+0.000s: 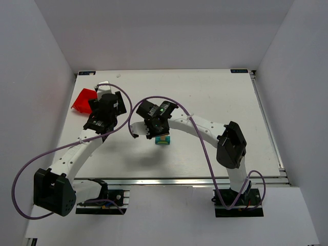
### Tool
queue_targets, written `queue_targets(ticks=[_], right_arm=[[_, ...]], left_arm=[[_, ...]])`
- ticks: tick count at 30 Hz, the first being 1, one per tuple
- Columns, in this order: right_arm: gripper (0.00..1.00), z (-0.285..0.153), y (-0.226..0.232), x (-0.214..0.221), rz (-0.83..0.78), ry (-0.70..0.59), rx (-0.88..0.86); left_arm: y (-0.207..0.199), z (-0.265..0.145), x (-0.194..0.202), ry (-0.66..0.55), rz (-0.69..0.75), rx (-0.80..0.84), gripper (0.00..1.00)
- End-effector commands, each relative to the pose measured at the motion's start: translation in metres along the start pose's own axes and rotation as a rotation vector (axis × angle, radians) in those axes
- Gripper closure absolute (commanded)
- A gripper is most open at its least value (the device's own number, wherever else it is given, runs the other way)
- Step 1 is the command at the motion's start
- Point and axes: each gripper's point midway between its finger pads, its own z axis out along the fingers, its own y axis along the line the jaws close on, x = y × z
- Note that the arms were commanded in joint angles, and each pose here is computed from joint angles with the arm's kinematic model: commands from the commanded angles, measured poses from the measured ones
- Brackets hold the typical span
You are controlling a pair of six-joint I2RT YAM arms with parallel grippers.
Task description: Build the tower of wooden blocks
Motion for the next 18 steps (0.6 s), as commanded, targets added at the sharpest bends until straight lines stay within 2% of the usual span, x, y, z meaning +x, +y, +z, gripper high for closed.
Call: queue_targets(ticks=[1,18], right_arm=[[0.72,-0.0045,-0.0079,-0.0094,0.002,-0.035,0.018],[0.59,-0.0048,-0.0113,-0.0095,0.013,-0.033,0.031]], left_arm=[[0.0006,-0.0032,-0.0048,-0.017,-0.006,0.010,0.02],[-0.0006,-0.0029,-0.0044,-0.018,-0.006,0.017,0.02]])
